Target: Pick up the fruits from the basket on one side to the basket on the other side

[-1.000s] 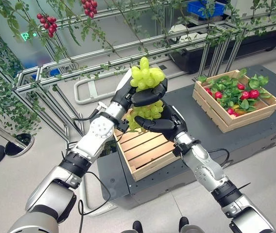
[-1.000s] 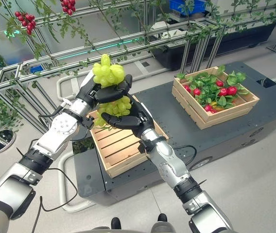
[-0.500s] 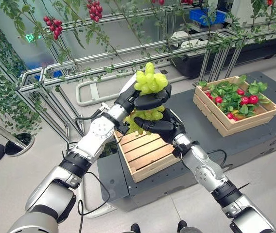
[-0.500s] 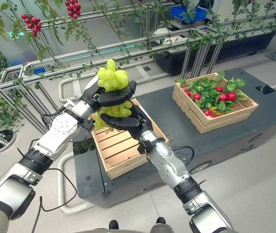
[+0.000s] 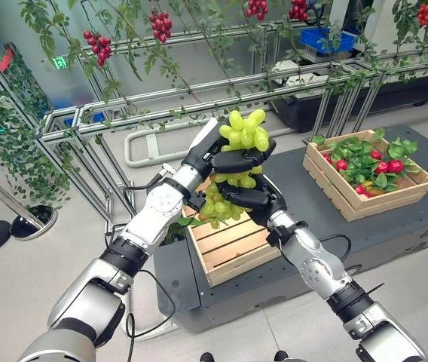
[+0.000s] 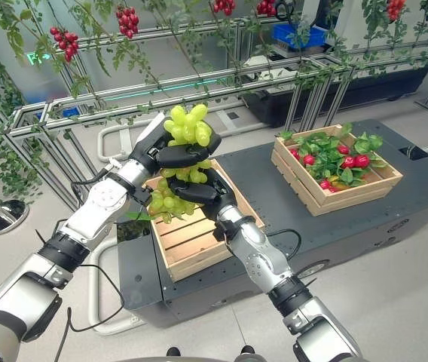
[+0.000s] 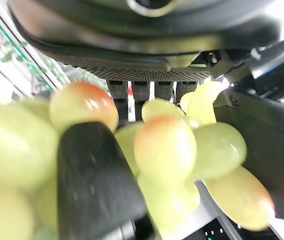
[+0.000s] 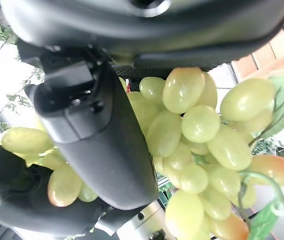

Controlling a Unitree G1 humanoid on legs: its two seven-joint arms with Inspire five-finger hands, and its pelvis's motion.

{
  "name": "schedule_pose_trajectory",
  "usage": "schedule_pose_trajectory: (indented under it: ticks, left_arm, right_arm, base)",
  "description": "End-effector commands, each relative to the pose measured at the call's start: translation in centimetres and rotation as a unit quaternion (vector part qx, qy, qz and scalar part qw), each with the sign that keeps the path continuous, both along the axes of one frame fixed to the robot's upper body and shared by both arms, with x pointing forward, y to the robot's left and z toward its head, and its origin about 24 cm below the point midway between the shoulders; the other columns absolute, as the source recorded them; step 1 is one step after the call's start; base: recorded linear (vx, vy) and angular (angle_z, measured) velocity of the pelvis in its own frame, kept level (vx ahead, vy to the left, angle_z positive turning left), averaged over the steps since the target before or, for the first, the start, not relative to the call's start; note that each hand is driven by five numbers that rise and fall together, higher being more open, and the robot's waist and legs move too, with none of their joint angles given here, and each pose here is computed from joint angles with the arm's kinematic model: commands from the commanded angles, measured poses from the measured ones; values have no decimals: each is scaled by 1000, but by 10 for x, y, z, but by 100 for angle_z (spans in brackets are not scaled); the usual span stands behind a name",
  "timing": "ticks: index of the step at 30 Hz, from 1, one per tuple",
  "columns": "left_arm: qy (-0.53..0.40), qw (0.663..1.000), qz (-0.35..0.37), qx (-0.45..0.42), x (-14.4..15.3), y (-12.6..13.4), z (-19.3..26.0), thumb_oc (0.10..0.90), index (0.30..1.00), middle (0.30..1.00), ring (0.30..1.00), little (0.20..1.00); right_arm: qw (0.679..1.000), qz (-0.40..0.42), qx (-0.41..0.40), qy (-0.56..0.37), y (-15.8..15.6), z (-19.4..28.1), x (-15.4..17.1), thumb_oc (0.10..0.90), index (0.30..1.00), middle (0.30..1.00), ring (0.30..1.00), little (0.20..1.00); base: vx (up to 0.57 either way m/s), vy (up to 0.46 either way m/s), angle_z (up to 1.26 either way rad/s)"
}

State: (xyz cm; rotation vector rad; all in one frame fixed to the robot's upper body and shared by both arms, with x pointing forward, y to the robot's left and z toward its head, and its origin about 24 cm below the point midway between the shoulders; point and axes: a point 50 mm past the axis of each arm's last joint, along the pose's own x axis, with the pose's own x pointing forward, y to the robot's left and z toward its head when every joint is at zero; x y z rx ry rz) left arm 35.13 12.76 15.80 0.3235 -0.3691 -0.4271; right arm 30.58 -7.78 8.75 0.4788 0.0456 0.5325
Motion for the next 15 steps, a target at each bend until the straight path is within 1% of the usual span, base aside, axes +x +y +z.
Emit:
schedule_pose_trajectory:
  ticks: [1,2,7,12,14,15]
  left_arm:
    - [-35,996,65,-54,18,19,25,800,900,900,900,900]
    - [-35,996,67,-53,18,20,24,800,900,900,900,900]
    - [-24,992,109,-54,21,39,17,800,900,900,900,900]
    - [-5,979,193,-67,22,73,0,800,900,900,900,900]
    - [-1,977,205,-65,21,77,-4,800,900,900,900,900]
    - [4,971,231,-65,17,92,-11,800,900,900,900,900]
  right_arm:
    - [977,16,110,-182,23,82,7,400,300,300,300,300]
    - [977,15,109,-182,23,82,7,400,300,300,300,300]
    - [978,0,96,-184,12,77,10,400,300,300,300,300]
    - [982,-30,78,-172,-8,65,12,400,300,300,300,300]
    - [982,-37,75,-168,-11,62,12,400,300,300,300,300]
    - [983,-51,68,-162,-23,55,11,400,300,300,300,300]
  base:
    - [0,0,0]
    - [0,0,0]
    - [0,0,0]
    - [-15,5,-7]
    - [-4,3,-12]
    - [0,6,-5]
